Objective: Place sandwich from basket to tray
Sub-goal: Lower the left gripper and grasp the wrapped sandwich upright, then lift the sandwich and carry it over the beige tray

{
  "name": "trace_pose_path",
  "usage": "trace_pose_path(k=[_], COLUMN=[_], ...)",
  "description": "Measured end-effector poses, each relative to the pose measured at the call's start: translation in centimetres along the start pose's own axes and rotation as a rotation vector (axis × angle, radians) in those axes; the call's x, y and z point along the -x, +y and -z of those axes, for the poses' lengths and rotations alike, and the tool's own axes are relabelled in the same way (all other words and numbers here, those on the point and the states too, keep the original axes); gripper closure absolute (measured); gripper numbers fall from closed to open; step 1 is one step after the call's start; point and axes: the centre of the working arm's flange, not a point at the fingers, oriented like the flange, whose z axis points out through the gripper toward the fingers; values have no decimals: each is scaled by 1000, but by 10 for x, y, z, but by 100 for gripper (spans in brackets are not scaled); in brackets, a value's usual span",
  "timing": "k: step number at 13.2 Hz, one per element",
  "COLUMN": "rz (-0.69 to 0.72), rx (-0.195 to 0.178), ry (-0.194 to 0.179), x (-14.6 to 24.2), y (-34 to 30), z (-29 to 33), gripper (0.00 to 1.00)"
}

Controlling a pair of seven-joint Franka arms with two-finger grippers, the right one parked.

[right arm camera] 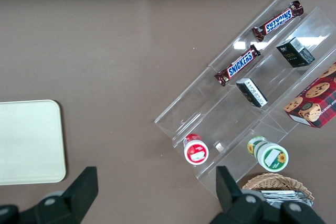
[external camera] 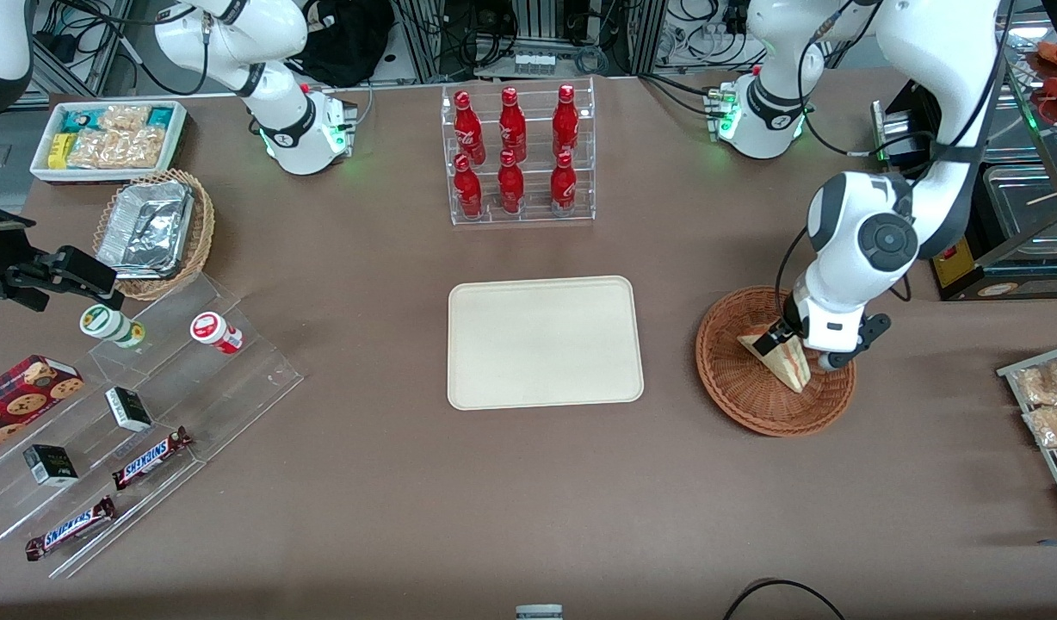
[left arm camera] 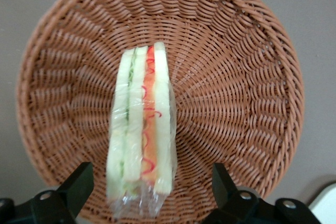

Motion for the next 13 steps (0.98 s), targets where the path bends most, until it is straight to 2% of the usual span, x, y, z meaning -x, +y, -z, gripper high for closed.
trace_pose_path(k=[2,3,5,7,9,11,13], rz=[6,10,13,14,16,17,-16], rx=[-1,0,2,2,-27,-64,-81], ry=[-9,-10,-7,-3,-15,-24,-22], x=[-2,-3,-5,-7,-10,-14,-5], y=[-1,-2,-2,-2,-2,2,20], z=[-12,-14,-13,-6,18,68,126], gripper=[4,11,37,57,75,82,85])
